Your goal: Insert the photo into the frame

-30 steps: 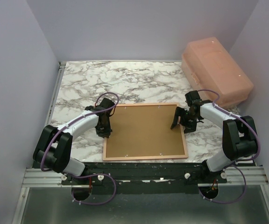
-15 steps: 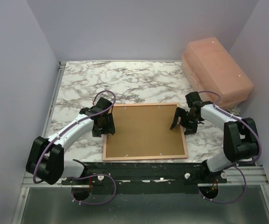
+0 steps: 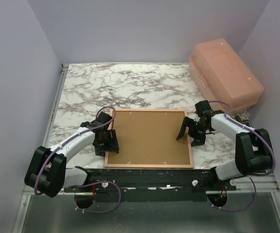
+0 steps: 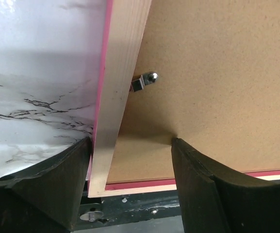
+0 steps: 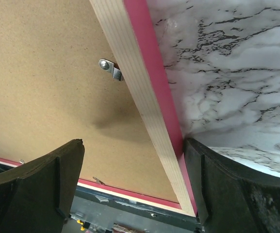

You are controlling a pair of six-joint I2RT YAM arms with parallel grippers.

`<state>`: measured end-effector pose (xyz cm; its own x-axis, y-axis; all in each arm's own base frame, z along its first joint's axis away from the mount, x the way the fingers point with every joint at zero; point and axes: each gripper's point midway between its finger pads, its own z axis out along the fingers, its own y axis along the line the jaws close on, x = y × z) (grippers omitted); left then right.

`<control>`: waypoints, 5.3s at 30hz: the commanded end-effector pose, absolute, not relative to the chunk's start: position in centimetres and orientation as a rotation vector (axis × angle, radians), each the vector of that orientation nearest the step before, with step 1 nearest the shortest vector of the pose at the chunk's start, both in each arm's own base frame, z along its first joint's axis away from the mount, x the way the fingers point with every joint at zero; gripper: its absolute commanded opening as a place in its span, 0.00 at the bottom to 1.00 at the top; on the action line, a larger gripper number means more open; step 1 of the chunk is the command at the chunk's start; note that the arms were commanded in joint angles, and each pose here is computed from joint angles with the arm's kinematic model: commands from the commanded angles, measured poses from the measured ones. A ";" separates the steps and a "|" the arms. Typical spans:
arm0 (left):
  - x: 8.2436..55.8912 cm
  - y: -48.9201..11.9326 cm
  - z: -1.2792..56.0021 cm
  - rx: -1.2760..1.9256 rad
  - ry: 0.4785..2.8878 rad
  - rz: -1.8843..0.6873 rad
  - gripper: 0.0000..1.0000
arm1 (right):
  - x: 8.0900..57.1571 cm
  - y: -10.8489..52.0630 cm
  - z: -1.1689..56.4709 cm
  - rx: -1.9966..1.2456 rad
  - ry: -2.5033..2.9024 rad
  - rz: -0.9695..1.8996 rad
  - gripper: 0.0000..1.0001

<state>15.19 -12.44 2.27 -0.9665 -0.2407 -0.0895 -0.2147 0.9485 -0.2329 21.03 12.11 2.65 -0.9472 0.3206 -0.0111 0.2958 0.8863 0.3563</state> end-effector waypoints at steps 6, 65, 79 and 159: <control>21.1 -16.1 4.5 -0.378 2.914 -0.637 0.67 | 24.5 15.6 2.9 0.494 2.983 0.780 0.91; 17.3 -22.4 19.1 0.360 2.325 -0.666 0.98 | 17.9 12.4 2.0 0.532 3.080 0.543 0.22; 17.9 -26.0 16.8 0.749 2.249 -0.349 0.98 | 19.2 12.3 9.0 0.380 3.035 0.548 0.00; 17.1 -22.7 28.6 0.932 1.897 0.070 0.15 | 19.2 19.7 36.7 -1.288 0.884 0.582 1.00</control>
